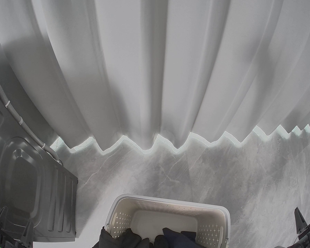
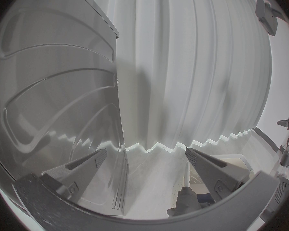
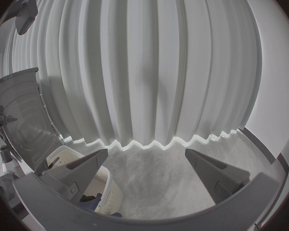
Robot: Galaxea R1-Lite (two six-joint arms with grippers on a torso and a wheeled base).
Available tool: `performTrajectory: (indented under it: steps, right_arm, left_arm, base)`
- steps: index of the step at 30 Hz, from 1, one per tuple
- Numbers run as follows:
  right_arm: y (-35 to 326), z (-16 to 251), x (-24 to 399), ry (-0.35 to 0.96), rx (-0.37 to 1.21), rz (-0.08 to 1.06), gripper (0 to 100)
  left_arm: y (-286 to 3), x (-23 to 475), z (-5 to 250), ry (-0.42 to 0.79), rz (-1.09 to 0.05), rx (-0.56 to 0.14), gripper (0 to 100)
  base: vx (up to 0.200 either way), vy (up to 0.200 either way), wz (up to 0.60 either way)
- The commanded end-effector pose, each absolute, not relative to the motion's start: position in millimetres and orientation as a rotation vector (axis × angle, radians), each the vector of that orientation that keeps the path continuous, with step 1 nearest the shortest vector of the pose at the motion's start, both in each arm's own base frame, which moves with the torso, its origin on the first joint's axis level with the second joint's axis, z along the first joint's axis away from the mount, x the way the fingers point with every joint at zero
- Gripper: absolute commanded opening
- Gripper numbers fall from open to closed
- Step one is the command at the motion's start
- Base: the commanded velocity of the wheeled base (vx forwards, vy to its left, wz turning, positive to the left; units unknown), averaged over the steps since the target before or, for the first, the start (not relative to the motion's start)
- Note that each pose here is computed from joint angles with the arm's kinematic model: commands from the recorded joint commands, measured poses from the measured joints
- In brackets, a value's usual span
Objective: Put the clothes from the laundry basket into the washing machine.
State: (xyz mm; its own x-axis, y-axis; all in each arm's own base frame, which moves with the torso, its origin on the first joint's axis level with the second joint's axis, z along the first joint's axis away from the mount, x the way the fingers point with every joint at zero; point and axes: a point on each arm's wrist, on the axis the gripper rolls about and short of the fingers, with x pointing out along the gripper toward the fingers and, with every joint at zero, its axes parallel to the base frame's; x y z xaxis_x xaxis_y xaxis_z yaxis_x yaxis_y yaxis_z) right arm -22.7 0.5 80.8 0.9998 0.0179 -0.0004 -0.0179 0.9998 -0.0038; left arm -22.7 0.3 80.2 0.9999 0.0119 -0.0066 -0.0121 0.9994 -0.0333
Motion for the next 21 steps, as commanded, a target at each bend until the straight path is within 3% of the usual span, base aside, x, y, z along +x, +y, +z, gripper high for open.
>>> performTrajectory:
  steps: [1, 21]
  right_arm:
    - [0.5, 76.1, -22.3, 0.006, -0.005, 0.018, 100]
    - [0.5, 75.7, -22.2, 0.008, -0.005, 0.018, 100]
  left_arm:
    - [0.3, -22.9, 75.7, 0.004, 0.012, -0.034, 100]
    - [0.3, -22.9, 75.7, 0.004, 0.012, -0.034, 100]
  base:
    - [0.0, 0.0, 0.0]
    - [0.0, 0.0, 0.0]
